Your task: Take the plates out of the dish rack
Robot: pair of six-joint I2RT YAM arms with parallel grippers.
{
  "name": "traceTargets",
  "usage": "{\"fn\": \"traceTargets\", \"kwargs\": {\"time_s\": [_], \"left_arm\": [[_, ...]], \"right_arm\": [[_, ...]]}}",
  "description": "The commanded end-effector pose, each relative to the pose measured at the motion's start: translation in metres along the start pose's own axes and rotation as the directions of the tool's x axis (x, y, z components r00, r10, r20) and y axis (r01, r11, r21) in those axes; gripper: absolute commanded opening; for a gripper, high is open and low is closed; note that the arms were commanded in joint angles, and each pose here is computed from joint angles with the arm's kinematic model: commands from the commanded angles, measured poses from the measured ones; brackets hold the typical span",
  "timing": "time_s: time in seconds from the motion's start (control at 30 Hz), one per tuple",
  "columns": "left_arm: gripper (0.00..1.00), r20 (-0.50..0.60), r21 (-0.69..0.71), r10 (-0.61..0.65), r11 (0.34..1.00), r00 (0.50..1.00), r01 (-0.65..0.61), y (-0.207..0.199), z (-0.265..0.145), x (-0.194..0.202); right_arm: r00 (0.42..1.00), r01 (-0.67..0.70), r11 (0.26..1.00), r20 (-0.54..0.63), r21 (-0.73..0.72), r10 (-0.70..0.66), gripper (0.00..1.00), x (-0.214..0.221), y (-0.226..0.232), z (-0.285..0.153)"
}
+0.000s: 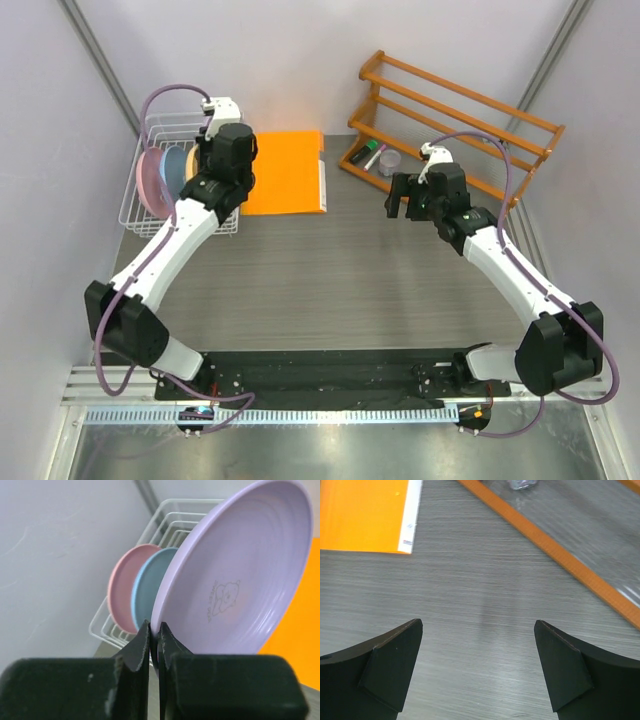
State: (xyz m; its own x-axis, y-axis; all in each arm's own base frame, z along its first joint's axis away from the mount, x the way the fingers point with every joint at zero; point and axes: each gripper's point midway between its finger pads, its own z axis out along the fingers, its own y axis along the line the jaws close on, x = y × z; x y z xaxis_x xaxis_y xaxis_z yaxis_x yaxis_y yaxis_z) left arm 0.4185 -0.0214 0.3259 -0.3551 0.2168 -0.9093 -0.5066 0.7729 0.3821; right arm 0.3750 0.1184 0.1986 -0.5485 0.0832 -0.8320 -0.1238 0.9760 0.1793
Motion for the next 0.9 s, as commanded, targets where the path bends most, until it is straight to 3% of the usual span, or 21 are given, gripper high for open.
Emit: {"fn": "traceTargets", "kwargs": {"time_s": [0.0, 0.1, 0.13, 0.3, 0.43, 0.57, 0.77, 0.87], "left_arm": [[0.00, -0.067, 0.355, -0.137, 0.922, 0.988, 0.152, -0.042, -0.033, -0.010], [0.00, -0.167, 0.509, -0.168, 0.829, 0.971, 0.231, -0.078, -0.053, 0.004], [0.00, -0.207, 0.605, -0.156, 0.756, 0.966, 0.251, -0.099, -0.068, 0.009], [0.00, -0.350, 0.708, -0.171, 0.596, 0.921, 0.380, -0.143, -0.097, 0.030], [0.00, -0.427, 0.762, -0.152, 0.471, 0.891, 0.445, -0.164, -0.120, 0.041], [0.00, -0.474, 0.776, -0.134, 0.404, 0.870, 0.485, -0.174, -0.133, 0.049], [0.00, -0.496, 0.781, -0.147, 0.357, 0.856, 0.513, -0.183, -0.146, 0.053], [0.00, -0.505, 0.786, -0.135, 0.335, 0.852, 0.519, -0.186, -0.151, 0.055]], "right_arm": [[0.997, -0.038, 0.987, 0.053, -0.158, 0.047, 1.00, -0.021, 0.033, -0.005], [0.993, -0.095, 0.961, 0.044, -0.259, 0.110, 1.00, -0.025, 0.053, -0.004], [0.992, -0.102, 0.950, 0.042, -0.295, 0.120, 1.00, -0.026, 0.060, -0.005], [0.979, -0.175, 0.887, 0.020, -0.427, 0.202, 1.00, -0.031, 0.086, -0.004], [0.976, -0.203, 0.868, -0.023, -0.452, 0.216, 1.00, -0.022, 0.091, 0.004], [0.973, -0.217, 0.856, -0.031, -0.469, 0.229, 1.00, -0.018, 0.094, 0.010], [0.969, -0.245, 0.858, -0.104, -0.451, 0.222, 0.98, 0.004, 0.092, 0.025], [0.970, -0.243, 0.856, -0.121, -0.455, 0.212, 0.87, 0.010, 0.093, 0.027]]}}
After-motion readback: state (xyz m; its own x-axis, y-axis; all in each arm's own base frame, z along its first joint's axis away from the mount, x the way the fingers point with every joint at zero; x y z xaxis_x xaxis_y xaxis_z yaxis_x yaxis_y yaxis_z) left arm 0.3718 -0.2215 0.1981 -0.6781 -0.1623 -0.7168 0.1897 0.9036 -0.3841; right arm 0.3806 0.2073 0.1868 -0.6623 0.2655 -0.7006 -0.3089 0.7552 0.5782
